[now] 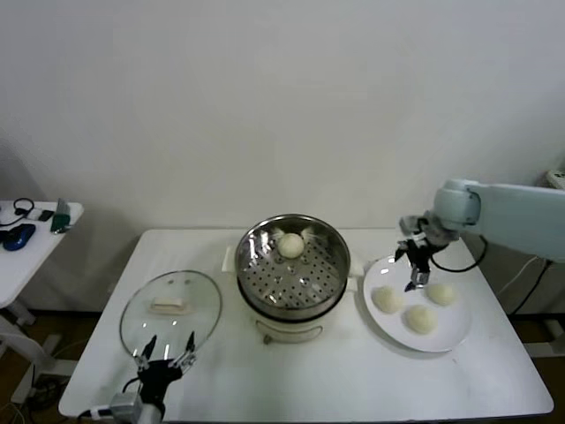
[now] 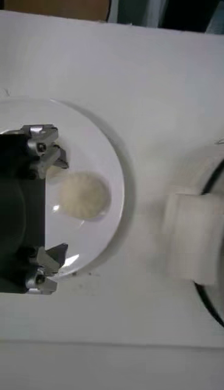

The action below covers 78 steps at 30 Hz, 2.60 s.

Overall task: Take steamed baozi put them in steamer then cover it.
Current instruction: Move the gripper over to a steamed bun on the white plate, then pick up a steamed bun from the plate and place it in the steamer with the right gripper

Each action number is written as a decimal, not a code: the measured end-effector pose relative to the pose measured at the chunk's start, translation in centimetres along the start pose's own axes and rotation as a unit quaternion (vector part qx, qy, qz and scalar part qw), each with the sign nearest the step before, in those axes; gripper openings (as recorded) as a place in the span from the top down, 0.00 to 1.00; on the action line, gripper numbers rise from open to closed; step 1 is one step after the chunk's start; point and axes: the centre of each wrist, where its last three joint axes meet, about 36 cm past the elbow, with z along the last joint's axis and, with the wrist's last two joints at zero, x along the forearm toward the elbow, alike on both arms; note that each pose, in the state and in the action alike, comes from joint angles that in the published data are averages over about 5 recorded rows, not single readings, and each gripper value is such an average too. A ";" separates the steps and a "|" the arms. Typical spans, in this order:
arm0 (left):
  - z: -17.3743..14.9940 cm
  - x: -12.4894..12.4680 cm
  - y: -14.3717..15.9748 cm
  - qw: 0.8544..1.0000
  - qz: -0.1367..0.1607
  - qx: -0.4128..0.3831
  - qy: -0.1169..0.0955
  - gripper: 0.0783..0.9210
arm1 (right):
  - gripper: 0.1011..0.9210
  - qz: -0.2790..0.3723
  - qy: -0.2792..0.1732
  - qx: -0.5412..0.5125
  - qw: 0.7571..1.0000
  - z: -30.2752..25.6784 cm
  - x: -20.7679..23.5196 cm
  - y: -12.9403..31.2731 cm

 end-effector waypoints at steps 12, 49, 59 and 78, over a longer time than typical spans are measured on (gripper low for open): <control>0.6 0.2 0.2 1.000 -0.004 -0.001 0.003 0.12 | 0.13 0.005 0.018 -0.016 1.000 -0.4 -6.6 0.6; -0.4 0.4 -0.5 1.000 0.011 -0.007 -0.008 0.12 | 0.40 0.108 -0.118 0.072 0.985 -17.4 19.7 -2.1; -0.6 0.5 -0.5 1.000 0.012 -0.007 -0.011 0.12 | 0.40 0.085 -0.099 0.118 0.984 -27.1 13.6 -0.6; -0.7 0.2 -0.4 1.000 0.010 -0.006 -0.012 0.12 | 0.36 0.078 -0.062 0.140 0.985 -33.7 2.6 -0.7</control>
